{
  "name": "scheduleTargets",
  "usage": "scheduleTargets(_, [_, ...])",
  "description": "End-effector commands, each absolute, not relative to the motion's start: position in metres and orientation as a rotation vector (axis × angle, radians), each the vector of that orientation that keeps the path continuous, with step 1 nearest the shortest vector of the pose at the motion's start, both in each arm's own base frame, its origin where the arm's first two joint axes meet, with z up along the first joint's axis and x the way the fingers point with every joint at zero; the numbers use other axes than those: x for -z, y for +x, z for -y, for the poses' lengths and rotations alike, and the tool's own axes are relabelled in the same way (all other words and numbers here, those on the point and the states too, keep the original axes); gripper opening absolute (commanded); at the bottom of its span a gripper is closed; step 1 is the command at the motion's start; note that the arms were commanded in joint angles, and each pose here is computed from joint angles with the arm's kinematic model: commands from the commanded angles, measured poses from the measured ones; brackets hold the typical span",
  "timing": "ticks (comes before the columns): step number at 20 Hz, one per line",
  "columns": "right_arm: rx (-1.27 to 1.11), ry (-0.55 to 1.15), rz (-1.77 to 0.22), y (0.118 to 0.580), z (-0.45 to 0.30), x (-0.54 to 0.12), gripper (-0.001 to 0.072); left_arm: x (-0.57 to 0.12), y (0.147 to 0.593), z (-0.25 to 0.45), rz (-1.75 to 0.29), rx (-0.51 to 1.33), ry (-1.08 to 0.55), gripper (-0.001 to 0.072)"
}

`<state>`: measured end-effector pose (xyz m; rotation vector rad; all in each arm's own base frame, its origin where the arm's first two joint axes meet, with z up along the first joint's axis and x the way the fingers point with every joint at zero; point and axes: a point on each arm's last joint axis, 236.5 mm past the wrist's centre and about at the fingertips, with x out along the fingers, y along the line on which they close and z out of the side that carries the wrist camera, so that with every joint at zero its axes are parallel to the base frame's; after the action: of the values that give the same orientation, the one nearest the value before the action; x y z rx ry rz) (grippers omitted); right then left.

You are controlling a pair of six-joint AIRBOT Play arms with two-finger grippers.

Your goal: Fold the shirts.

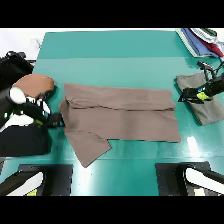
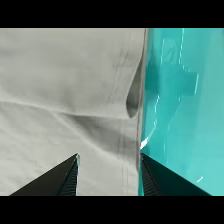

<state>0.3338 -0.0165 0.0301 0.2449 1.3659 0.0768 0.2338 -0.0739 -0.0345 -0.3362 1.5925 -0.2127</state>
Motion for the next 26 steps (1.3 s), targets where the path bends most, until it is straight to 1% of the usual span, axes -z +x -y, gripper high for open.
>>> scheduleTargets(1, [-0.09, 0.227, -1.339, 0.329, 0.009, -0.034, 0.0444, 0.056, 0.19, 0.111, -1.565, 0.263, -0.549, 0.0556])
scheduleTargets(3, [-0.104, 0.216, -1.344, 0.329, 0.004, -0.034, 0.0444, 0.072, 0.183, 0.12, -1.56, 0.262, -0.616, 0.0556])
scheduleTargets(6, [-0.117, 0.208, -1.351, 0.328, -0.001, -0.034, 0.0444, 0.085, 0.172, 0.121, -1.581, 0.244, -0.643, 0.0555])
scheduleTargets(9, [-0.12, 0.209, -1.368, 0.324, -0.001, -0.033, 0.044, 0.084, 0.178, 0.123, -1.551, 0.252, -0.651, 0.0555])
scheduleTargets(10, [-0.122, 0.209, -1.38, 0.321, -0.002, -0.033, 0.044, 0.083, 0.181, 0.124, -1.541, 0.254, -0.658, 0.0515])
scheduleTargets(12, [-0.111, 0.225, -1.416, 0.312, 0.004, -0.029, 0.044, 0.079, 0.189, 0.13, -1.505, 0.268, -0.693, 0.0208])
scheduleTargets(13, [-0.093, 0.251, -1.446, 0.301, 0.01, -0.023, 0.044, 0.076, 0.193, 0.132, -1.484, 0.288, -0.69, 0.0033])
scheduleTargets(15, [-0.034, 0.328, -1.538, 0.265, 0.03, 0.002, 0.044, 0.068, 0.192, 0.134, -1.491, 0.332, -0.663, 0.0023])
scheduleTargets(16, [0.004, 0.395, -1.583, 0.243, 0.04, 0.017, 0.0459, 0.063, 0.19, 0.136, -1.499, 0.361, -0.646, 0.0023])
scheduleTargets(17, [0.047, 0.474, -1.627, 0.221, 0.048, 0.03, 0.0581, 0.059, 0.188, 0.137, -1.506, 0.385, -0.633, 0.0023])
scheduleTargets(18, [0.088, 0.567, -1.675, 0.197, 0.053, 0.042, 0.0625, 0.057, 0.187, 0.138, -1.513, 0.396, -0.629, 0.0023])
scheduleTargets(20, [0.144, 0.735, -1.72, 0.165, 0.053, 0.063, 0.0621, 0.055, 0.188, 0.138, -1.505, 0.406, -0.618, 0.0023])
scheduleTargets(21, [0.149, 0.82, -1.723, 0.157, 0.045, 0.072, 0.059, 0.055, 0.189, 0.138, -1.502, 0.408, -0.615, 0.0023])
scheduleTargets(22, [0.14, 0.886, -1.709, 0.155, 0.036, 0.078, 0.0572, 0.055, 0.189, 0.138, -1.502, 0.408, -0.615, 0.0023])
scheduleTargets(24, [0.076, 0.993, -1.681, 0.162, 0.013, 0.086, 0.0571, 0.055, 0.188, 0.138, -1.503, 0.409, -0.615, 0.0023])
scheduleTargets(26, [0.035, 1.036, -1.674, 0.171, -0.006, 0.095, 0.0566, 0.055, 0.188, 0.138, -1.503, 0.408, -0.616, 0.0023])
